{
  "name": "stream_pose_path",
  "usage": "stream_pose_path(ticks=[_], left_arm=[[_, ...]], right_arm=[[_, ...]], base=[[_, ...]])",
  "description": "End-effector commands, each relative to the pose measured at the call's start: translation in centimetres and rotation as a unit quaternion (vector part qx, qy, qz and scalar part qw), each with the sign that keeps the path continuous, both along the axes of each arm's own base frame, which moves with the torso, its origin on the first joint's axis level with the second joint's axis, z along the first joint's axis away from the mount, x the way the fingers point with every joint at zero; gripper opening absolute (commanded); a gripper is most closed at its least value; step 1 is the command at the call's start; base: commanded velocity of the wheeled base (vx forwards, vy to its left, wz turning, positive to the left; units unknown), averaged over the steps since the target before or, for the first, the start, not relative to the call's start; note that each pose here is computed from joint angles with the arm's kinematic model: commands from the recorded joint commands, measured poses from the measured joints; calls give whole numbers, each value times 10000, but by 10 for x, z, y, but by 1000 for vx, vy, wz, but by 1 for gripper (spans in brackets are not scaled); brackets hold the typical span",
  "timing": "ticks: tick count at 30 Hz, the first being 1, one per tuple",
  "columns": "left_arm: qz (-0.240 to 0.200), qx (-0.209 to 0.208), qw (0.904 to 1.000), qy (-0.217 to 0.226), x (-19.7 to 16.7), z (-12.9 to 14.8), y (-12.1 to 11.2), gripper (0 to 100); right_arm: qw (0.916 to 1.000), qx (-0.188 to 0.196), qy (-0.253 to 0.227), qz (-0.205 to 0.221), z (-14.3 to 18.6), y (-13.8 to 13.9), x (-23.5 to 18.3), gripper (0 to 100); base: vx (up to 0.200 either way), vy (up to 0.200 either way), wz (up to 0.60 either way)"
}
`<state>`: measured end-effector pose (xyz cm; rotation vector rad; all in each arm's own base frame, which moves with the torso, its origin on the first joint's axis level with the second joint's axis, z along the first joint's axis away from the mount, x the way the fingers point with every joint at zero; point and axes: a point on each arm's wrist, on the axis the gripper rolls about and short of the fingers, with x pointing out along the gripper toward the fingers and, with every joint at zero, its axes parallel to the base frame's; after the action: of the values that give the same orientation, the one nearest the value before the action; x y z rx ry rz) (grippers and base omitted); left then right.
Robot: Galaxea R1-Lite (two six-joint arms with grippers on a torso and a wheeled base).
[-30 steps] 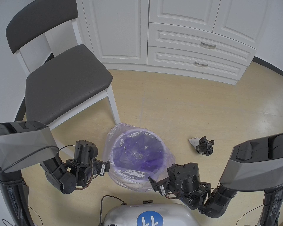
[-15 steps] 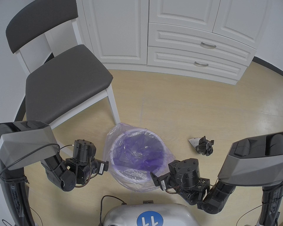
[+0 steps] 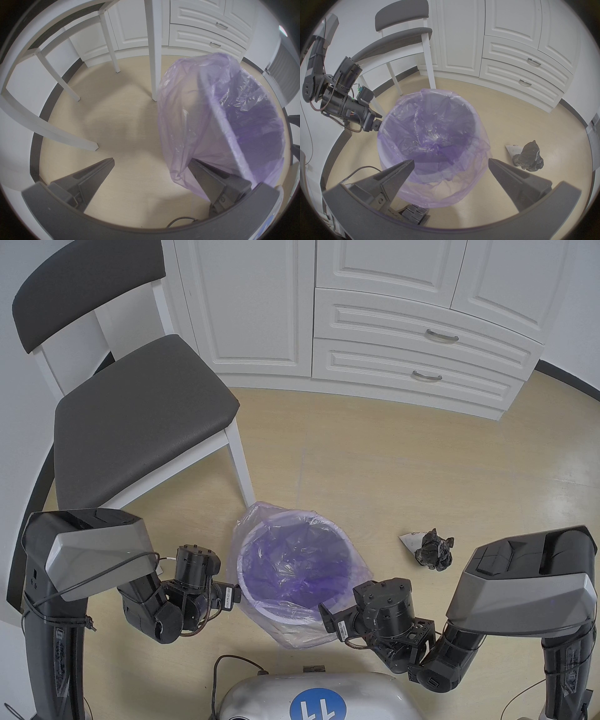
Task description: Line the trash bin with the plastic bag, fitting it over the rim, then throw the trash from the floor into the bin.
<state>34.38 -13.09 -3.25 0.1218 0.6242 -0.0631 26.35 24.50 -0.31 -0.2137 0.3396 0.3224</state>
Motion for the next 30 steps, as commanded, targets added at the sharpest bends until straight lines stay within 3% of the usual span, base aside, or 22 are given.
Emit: stream_pose_path(ticks=[1,8,12,18,24,30], left_arm=[[40,-45,10000,-22,4,-3,0,100],[-63,-255,9993,-273,-4,32,7,100],[-334,-485,9973,-430,-20,69,26,100],[-550,-629,9958,-373,-31,91,38,100],[-436,-640,9963,-361,-26,88,46,100],[-312,-598,9976,-159,-8,62,45,100]], right_arm=[[10000,57,-64,-4,-1,2,2,100],[9996,197,-200,40,-2,8,2,100],[9994,251,-254,32,2,8,3,100],[9994,251,-255,25,2,8,4,100],[9993,263,-258,7,2,7,5,100],[9993,264,-251,4,0,8,6,100]], base=[[0,0,0],[0,0,0],[0,0,0],[0,0,0],[0,0,0],[0,0,0]])
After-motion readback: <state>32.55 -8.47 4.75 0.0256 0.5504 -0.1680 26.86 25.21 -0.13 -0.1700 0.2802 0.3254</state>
